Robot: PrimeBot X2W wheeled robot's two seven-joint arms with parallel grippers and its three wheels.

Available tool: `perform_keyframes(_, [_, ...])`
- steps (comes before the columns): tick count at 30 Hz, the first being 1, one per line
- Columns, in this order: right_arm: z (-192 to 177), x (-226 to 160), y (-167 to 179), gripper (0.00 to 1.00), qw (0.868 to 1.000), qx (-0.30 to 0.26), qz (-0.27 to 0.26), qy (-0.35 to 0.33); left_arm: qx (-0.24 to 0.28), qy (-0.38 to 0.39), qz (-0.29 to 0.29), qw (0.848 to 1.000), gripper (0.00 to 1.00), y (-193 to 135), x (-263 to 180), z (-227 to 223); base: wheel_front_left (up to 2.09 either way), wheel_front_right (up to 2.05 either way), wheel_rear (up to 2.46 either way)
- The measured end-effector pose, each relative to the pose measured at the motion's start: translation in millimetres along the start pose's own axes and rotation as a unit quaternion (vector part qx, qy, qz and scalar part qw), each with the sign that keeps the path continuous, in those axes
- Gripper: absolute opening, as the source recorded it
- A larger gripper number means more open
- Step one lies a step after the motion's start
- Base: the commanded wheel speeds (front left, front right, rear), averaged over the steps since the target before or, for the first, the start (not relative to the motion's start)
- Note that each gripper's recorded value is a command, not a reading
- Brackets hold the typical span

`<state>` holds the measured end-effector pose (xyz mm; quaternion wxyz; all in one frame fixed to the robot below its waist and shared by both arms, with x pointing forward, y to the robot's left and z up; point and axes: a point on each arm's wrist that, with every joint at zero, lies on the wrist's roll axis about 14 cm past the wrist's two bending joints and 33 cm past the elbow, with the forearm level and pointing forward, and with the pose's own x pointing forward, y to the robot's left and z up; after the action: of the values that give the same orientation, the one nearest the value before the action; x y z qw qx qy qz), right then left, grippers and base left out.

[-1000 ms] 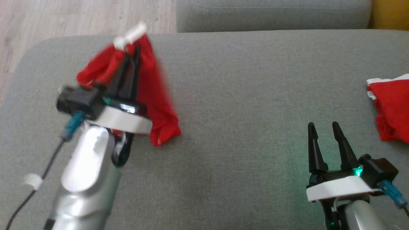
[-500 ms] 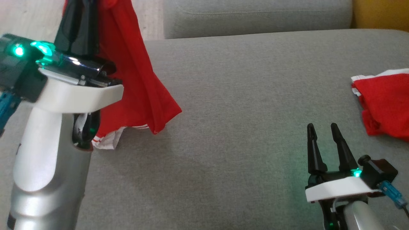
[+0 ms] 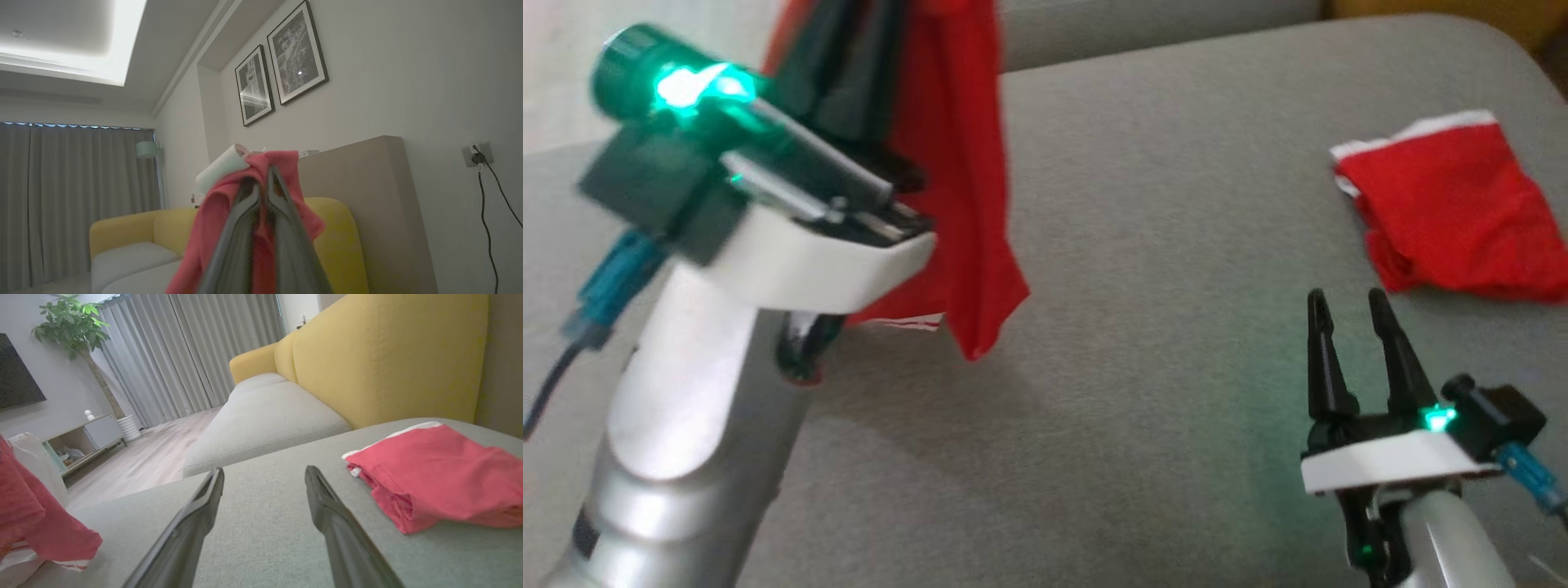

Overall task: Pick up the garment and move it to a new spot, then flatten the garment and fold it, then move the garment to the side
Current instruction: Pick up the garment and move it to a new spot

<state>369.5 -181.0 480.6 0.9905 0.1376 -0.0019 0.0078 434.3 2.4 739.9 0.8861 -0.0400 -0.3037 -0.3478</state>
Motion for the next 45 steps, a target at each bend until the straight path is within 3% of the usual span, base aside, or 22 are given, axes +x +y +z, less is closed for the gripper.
perform_keyframes(9, [17, -2, -26, 1.00, 0.999, 0.014, -0.042, -0.024, -0.047, 0.044, -0.120, 0.991, 0.00, -68, 39, -65, 0.00, 0.00, 0.00])
perform_keyframes(21, [13, -18, -44, 1.00, 0.996, 0.022, -0.084, -0.011, -0.034, 0.138, -0.164, 0.976, 0.00, -76, 81, -186, 0.00, 0.00, 0.00])
perform_keyframes(22, [12, -19, -45, 1.00, 0.996, 0.023, -0.086, -0.009, -0.036, 0.145, -0.166, 0.975, 0.42, -78, 83, -194, 0.00, 0.00, 0.00])
perform_keyframes(23, [10, -20, -46, 1.00, 0.996, 0.023, -0.088, -0.006, -0.036, 0.156, -0.166, 0.973, 1.00, -79, 86, -203, 0.00, 0.00, 0.00])
perform_keyframes(27, [6, -22, -49, 1.00, 0.995, 0.023, -0.096, 0.002, -0.028, 0.197, -0.170, 0.965, 1.00, -80, 85, -237, 0.00, 0.00, 0.00])
perform_keyframes(32, [5, -17, -46, 1.00, 0.996, 0.024, -0.089, 0.003, -0.022, 0.211, -0.139, 0.967, 1.00, -61, 81, -250, 0.00, 0.00, 0.00])
perform_keyframes(45, [-2, 6, -25, 1.00, 0.999, 0.018, -0.043, 0.006, 0.014, 0.202, -0.085, 0.976, 1.00, -6, 63, -220, 0.00, 0.00, 0.00])
